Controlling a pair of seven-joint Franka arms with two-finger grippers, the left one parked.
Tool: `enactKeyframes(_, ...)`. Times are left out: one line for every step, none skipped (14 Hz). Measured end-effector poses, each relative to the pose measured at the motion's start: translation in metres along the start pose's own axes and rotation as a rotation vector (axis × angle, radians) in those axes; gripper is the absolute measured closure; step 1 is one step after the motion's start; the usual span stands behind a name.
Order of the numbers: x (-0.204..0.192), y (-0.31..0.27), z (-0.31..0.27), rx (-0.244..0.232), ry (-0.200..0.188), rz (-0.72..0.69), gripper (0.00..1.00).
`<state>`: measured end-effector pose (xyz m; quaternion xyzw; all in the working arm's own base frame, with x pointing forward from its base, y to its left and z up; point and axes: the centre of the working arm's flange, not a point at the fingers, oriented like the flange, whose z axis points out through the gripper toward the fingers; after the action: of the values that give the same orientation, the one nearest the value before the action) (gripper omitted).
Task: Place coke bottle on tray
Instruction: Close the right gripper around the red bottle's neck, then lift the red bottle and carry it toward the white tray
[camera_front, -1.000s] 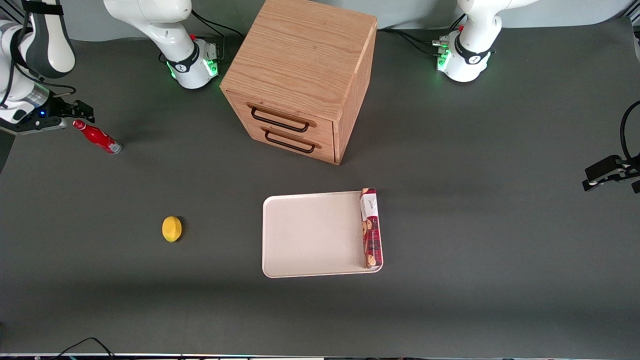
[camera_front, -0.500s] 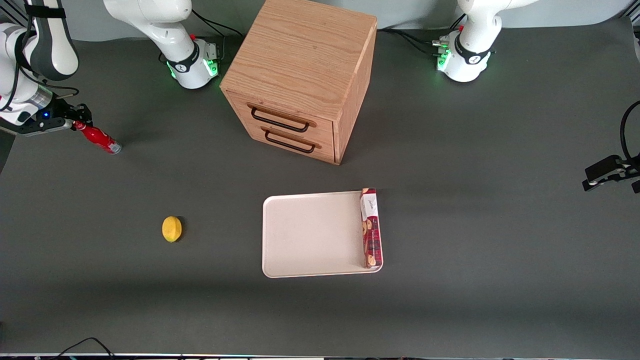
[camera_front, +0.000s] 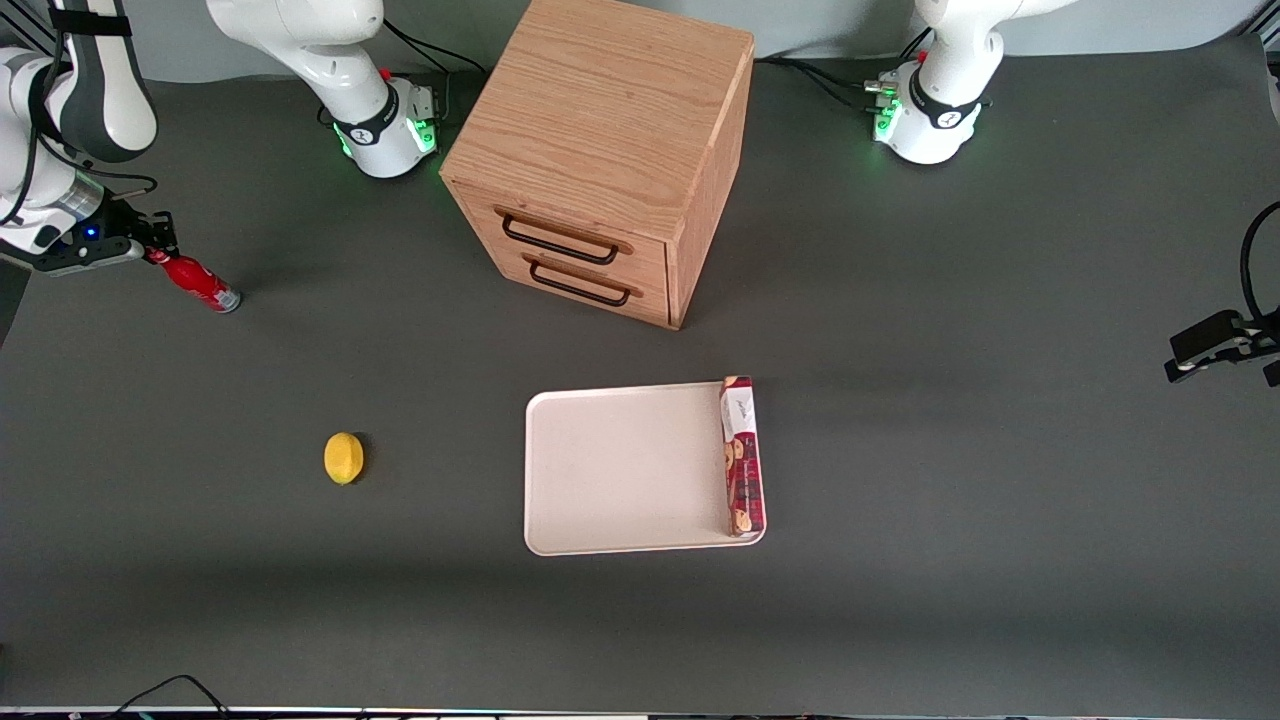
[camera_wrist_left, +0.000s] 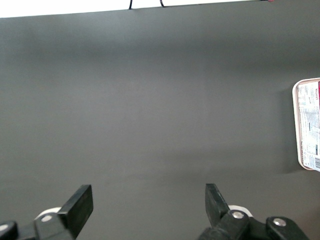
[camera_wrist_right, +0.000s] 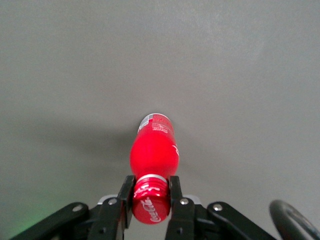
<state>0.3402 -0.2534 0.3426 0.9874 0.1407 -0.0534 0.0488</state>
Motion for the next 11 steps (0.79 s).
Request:
enactKeyframes(0.009, 0.003, -0.019, -0.004, -0.013, -0.008, 0.68)
enactKeyframes(0.022, 0.004, -0.047, -0.004, -0.01, -0.011, 0.68)
enactKeyframes(0.04, 0.0, -0.084, 0.003, 0.002, -0.015, 0.68)
enactKeyframes(0.057, -0.008, -0.125, 0.014, 0.009, -0.027, 0.68)
enactKeyframes(0.073, -0.021, -0.167, 0.025, 0.017, -0.042, 0.68)
enactKeyframes(0.087, -0.037, -0.206, 0.039, 0.034, -0.057, 0.68)
enactKeyframes(0.102, -0.056, -0.241, 0.059, 0.057, -0.069, 0.68)
enactKeyframes(0.117, -0.076, -0.269, 0.079, 0.08, -0.074, 0.68)
enactKeyframes(0.136, -0.1, -0.294, 0.094, 0.097, -0.066, 0.68)
enactKeyframes(0.161, -0.13, -0.315, 0.098, 0.098, -0.047, 0.68)
enactKeyframes(0.187, -0.164, -0.333, 0.096, 0.089, -0.017, 0.68)
